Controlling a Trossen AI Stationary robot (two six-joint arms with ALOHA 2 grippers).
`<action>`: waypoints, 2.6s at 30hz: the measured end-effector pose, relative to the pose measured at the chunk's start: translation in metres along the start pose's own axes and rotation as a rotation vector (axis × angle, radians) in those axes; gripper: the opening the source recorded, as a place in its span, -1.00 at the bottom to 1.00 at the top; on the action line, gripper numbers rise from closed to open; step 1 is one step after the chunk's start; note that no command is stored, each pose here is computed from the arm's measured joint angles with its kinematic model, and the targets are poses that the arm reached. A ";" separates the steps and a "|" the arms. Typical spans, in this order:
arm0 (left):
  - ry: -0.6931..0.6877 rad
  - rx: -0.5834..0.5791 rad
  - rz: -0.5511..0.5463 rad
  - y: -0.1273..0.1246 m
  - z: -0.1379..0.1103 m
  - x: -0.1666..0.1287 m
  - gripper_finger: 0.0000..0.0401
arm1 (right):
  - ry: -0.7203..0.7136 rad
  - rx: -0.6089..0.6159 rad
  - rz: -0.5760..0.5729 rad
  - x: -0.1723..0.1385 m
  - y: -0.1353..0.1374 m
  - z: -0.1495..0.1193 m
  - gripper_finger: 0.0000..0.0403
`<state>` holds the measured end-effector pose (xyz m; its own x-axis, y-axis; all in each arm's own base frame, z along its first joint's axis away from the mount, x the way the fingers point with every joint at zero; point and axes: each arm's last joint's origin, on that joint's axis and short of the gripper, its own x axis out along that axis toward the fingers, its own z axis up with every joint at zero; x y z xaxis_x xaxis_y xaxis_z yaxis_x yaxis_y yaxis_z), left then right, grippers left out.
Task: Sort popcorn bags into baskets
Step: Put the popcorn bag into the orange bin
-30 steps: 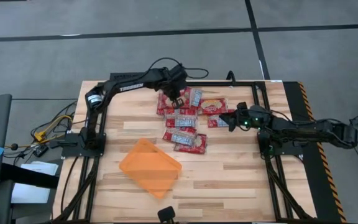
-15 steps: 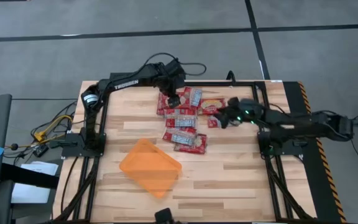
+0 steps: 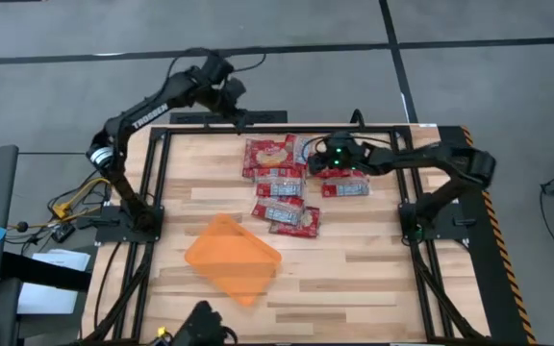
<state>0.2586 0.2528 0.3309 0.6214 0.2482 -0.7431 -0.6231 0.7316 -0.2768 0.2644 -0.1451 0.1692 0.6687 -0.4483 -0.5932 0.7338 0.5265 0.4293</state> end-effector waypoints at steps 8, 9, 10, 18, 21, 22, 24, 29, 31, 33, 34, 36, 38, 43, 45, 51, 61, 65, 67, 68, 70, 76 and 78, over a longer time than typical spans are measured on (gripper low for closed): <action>-0.035 -0.213 -0.076 0.023 -0.058 0.059 0.58 | 0.078 0.003 -0.015 0.050 0.000 -0.005 0.06; -0.046 -0.221 -0.075 0.023 -0.064 0.064 0.58 | 0.081 -0.003 -0.003 0.056 0.002 -0.003 0.06; -0.051 -0.229 -0.065 0.023 -0.069 0.068 0.58 | 0.087 -0.010 0.002 0.061 0.004 -0.002 0.06; -0.042 -0.346 -0.067 0.031 -0.101 0.087 0.58 | 0.138 -0.014 0.069 0.090 0.011 0.008 0.02; -0.027 -0.355 -0.054 0.032 -0.109 0.091 0.58 | 0.135 -0.014 0.083 0.097 0.013 0.011 -0.01; -0.017 -0.359 -0.049 0.033 -0.113 0.092 0.57 | 0.133 -0.015 0.086 0.099 0.014 0.012 -0.01; -0.005 -0.363 -0.037 0.034 -0.117 0.093 0.57 | 0.140 -0.035 0.100 0.103 0.016 0.012 -0.02; -0.011 -0.378 0.000 0.040 -0.127 0.096 0.57 | 0.167 -0.056 0.155 0.111 0.023 0.017 -0.04; -0.006 -0.403 0.011 0.044 -0.134 0.098 0.57 | 0.167 -0.058 0.161 0.111 0.024 0.017 -0.05; -0.003 -0.424 0.033 0.049 -0.140 0.099 0.57 | 0.167 -0.059 0.161 0.111 0.024 0.017 -0.05; -0.001 -0.437 0.050 0.052 -0.143 0.099 0.57 | 0.167 -0.058 0.161 0.111 0.023 0.017 -0.06; 0.004 -0.468 0.075 0.056 -0.150 0.100 0.57 | 0.169 -0.058 0.160 0.111 0.023 0.017 -0.06; -0.040 -0.502 0.060 0.059 -0.151 0.101 0.57 | 0.170 -0.064 0.160 0.111 0.023 0.017 -0.07; -0.071 -0.562 -0.063 0.061 -0.156 0.114 0.57 | 0.160 -0.075 0.169 0.111 0.025 0.017 -0.08; -0.064 -0.564 -0.115 0.060 -0.157 0.124 0.57 | 0.157 -0.099 0.173 0.111 0.026 0.017 -0.09; -0.053 -0.571 -0.186 0.054 -0.159 0.135 0.54 | 0.182 -0.121 0.176 0.110 0.029 0.012 -0.09; -0.047 -0.606 -0.251 0.049 -0.153 0.123 0.21 | 0.194 -0.123 0.191 0.110 0.030 0.011 -0.15; -0.038 -0.636 -0.260 0.049 -0.153 0.122 0.08 | 0.197 -0.124 0.194 0.110 0.031 0.010 -0.16; -0.032 -0.646 -0.257 0.049 -0.154 0.122 0.00 | 0.197 -0.126 0.195 0.110 0.031 0.010 -0.16; -0.027 -0.650 -0.253 0.049 -0.154 0.123 -0.05 | 0.198 -0.126 0.196 0.110 0.031 0.010 -0.16; -0.021 -0.654 -0.250 0.049 -0.155 0.123 -0.17 | 0.198 -0.126 0.197 0.110 0.031 0.010 -0.16; -0.020 -0.665 -0.252 0.049 -0.155 0.123 -0.70 | 0.201 -0.127 0.223 0.108 0.031 0.014 -0.17; -0.023 -0.661 -0.265 0.049 -0.154 0.122 -0.89 | 0.213 -0.120 0.246 0.106 0.029 0.017 -0.18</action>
<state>0.2312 0.2211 0.1330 0.7972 0.1342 -0.5886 -0.6027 0.2324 -0.7634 0.3589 -0.1896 0.1300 0.7745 -0.1433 -0.6161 0.5261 0.6867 0.5016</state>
